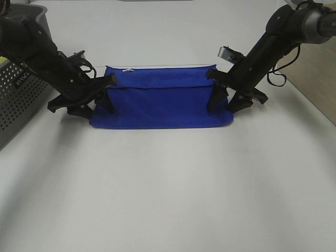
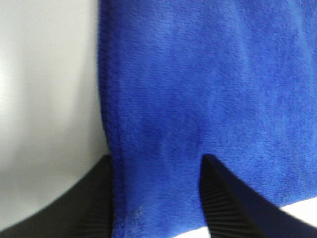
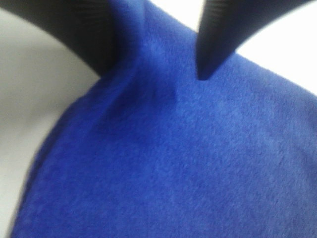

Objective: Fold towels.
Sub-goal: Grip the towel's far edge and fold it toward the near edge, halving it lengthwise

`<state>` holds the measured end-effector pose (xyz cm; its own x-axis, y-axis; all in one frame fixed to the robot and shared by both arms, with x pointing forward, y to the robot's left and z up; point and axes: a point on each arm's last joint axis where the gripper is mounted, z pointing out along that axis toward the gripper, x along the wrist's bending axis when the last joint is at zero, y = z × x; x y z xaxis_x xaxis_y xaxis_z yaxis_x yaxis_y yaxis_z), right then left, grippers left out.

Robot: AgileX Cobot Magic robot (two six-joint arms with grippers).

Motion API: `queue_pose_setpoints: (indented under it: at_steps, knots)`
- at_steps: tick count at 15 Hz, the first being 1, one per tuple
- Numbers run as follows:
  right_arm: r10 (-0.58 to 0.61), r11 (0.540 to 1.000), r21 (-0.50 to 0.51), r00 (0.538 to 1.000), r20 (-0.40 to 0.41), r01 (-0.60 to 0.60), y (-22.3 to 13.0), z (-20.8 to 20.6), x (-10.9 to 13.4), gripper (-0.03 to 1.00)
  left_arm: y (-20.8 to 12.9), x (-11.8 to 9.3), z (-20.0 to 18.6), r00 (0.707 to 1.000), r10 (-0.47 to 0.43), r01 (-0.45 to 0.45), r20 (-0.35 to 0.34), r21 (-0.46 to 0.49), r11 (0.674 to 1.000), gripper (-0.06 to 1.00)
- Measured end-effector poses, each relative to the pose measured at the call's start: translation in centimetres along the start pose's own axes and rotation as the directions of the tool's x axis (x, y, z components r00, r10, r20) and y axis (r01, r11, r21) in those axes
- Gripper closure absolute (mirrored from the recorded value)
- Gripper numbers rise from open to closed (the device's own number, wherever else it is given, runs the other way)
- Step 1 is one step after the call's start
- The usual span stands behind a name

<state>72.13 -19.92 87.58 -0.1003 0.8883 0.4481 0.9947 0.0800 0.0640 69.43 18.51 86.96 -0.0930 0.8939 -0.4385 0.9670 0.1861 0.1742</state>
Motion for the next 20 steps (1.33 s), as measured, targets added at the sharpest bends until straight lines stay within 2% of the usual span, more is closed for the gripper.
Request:
queue_pose_setpoints:
  at_steps: [2, 4, 8, 11, 14, 17, 20]
  knots:
    - [0.023, 1.000, -0.001, 0.999, 0.026, -0.023, 0.0, 0.3, -0.4, 0.83, -0.3, -0.6, 0.5, 1.000, 0.019, -0.019, 0.001, 0.000, 1.000, 0.83]
    - [0.045, 0.999, 0.003, 0.998, 0.041, -0.045, -0.1, 0.4, -0.6, 0.97, -0.3, -0.7, 0.5, 1.000, 0.024, -0.024, 0.001, 0.000, 1.000, 0.93]
    - [0.040, 0.998, 0.040, 0.998, 0.044, -0.042, -0.8, -0.7, 0.0, 0.97, -0.6, -0.9, -1.2, 0.993, 0.105, -0.103, -0.046, 0.037, 0.994, 0.93]
    - [0.077, 0.993, 0.088, 0.996, 0.046, -0.081, -3.5, -1.9, 0.4, 0.97, -3.3, -0.5, -2.3, 0.994, 0.094, -0.087, -0.062, 0.099, 0.991, 0.93]
    - [0.093, 0.988, 0.120, 0.994, 0.062, -0.100, -5.8, -1.4, 0.0, 0.97, -5.2, -0.3, -3.6, 0.994, 0.086, -0.079, -0.074, 0.089, 0.993, 0.93]
    - [0.059, 0.996, 0.064, 0.997, 0.054, -0.062, -4.9, -2.6, 0.7, 0.97, -4.0, -1.4, -5.0, 0.996, 0.070, -0.069, -0.055, 0.023, 0.997, 0.93]
    - [-0.001, 0.998, -0.056, 0.999, 0.047, 0.003, -2.3, -4.9, 1.9, 0.97, -1.5, -2.7, -5.8, 0.998, 0.062, -0.064, -0.029, -0.064, 0.996, 0.93]
